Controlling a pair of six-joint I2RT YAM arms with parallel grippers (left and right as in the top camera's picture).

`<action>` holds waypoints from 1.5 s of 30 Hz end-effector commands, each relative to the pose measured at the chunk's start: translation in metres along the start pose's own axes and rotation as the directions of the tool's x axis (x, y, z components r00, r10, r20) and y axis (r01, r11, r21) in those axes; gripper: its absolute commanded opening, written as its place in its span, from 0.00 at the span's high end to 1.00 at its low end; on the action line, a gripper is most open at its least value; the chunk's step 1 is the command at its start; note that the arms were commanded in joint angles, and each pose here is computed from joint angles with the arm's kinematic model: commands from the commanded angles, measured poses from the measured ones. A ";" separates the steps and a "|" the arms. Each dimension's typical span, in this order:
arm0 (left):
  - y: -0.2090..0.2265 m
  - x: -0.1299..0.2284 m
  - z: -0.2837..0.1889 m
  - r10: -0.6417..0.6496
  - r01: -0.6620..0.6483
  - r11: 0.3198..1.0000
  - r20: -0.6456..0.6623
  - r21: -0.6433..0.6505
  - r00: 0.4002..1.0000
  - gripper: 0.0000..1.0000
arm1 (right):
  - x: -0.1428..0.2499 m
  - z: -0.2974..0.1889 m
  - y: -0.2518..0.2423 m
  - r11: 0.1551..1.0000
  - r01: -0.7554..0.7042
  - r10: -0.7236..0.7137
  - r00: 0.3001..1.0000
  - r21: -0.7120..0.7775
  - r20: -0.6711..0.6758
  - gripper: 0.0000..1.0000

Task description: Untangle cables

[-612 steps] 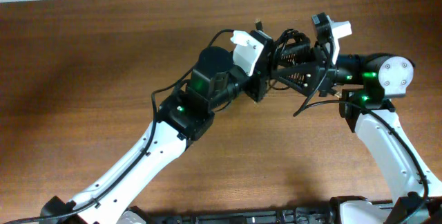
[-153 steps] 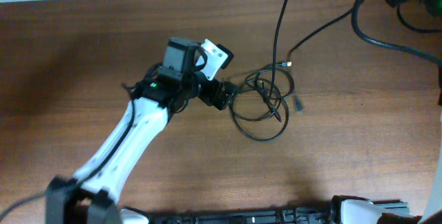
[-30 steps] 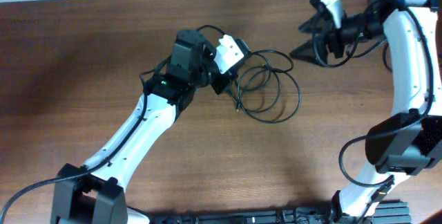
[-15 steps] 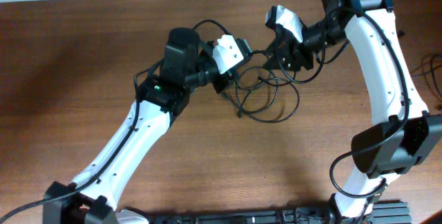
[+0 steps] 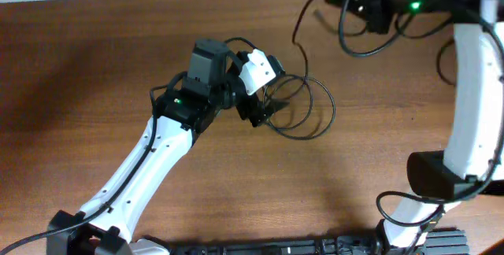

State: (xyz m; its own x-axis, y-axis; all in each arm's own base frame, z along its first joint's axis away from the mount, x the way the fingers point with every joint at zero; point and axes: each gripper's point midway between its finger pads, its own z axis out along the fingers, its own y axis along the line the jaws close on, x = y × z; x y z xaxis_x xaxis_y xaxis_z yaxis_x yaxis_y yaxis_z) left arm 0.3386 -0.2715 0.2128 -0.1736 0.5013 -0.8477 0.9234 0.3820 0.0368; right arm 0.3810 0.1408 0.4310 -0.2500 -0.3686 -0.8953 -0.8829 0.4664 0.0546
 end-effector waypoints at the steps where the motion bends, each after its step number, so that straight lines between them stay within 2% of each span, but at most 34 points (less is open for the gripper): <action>1: 0.000 -0.002 -0.002 0.006 -0.006 1.000 0.006 -0.001 1.000 0.01 | -0.044 -0.034 0.025 0.999 -0.021 0.016 0.994 0.048 0.110 0.96; 4: 0.000 0.013 0.008 -0.021 0.022 1.000 -0.033 0.020 0.999 0.01 | -0.078 -0.055 0.028 0.992 -0.019 -0.007 0.978 0.125 0.208 0.96; 5: -0.001 0.021 0.015 -0.037 0.039 0.999 -0.056 0.033 0.998 0.01 | -0.099 -0.068 0.026 0.983 -0.011 -0.039 0.962 0.183 0.270 0.96; 9: 0.001 0.041 0.030 -0.069 0.075 0.996 -0.104 0.053 0.992 0.01 | -0.147 -0.098 0.036 0.964 0.064 -0.168 0.896 0.257 0.410 0.96; 13: 0.000 0.048 0.034 -0.080 0.088 0.994 -0.121 0.059 0.989 0.01 | -0.143 -0.113 -0.012 0.868 -0.060 -0.157 0.909 0.494 0.387 0.96; 15: -0.001 0.050 0.034 -0.087 0.096 0.993 -0.132 0.064 0.987 0.01 | -0.129 -0.132 -0.047 0.731 -0.144 -0.132 0.929 0.667 0.345 0.96; 18: -0.002 0.050 0.033 -0.089 0.098 0.993 -0.132 0.069 0.987 0.01 | -0.101 -0.158 -0.083 0.515 -0.157 -0.093 0.967 0.843 0.237 0.96; 21: -0.003 0.050 0.033 -0.089 0.099 0.993 -0.132 0.071 0.987 0.01 | -0.061 -0.185 -0.113 0.352 -0.176 0.026 0.984 0.919 0.179 0.96; 24: -0.002 0.050 0.034 -0.087 0.097 0.993 -0.129 0.070 0.988 0.01 | -0.027 -0.197 -0.141 0.296 -0.202 0.126 0.977 0.934 0.171 0.96; 28: -0.003 0.050 0.033 -0.088 0.098 0.993 -0.131 0.071 0.987 0.01 | 0.047 -0.209 -0.211 0.194 -0.252 0.302 0.935 0.948 0.187 0.96; 33: -0.003 0.050 0.033 -0.088 0.098 0.993 -0.131 0.070 0.987 0.01 | 0.119 -0.226 -0.290 0.042 -0.391 0.362 0.864 0.920 0.351 0.96; 38: -0.002 0.049 0.034 -0.086 0.095 0.993 -0.127 0.069 0.988 0.01 | 0.123 -0.226 -0.327 0.079 -0.422 0.272 0.881 0.903 0.388 0.96; 40: -0.002 0.049 0.034 -0.085 0.094 0.993 -0.126 0.068 0.988 0.01 | 0.141 -0.215 -0.337 0.083 -0.423 0.311 0.871 0.903 0.379 0.96; 45: -0.002 0.049 0.034 -0.086 0.095 0.993 -0.126 0.068 0.988 0.01 | 0.256 -0.156 -0.360 0.089 -0.425 0.588 0.752 0.901 0.297 0.96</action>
State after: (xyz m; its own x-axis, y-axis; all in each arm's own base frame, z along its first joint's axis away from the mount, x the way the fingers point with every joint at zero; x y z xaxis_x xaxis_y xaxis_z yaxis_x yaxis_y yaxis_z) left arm 0.3408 -0.2726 0.1555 -0.2951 0.5608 -0.7736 0.9207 0.3833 -0.0734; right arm 0.5678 -0.2478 0.2907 -0.5275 0.2007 -0.8255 0.3893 0.9208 -0.0249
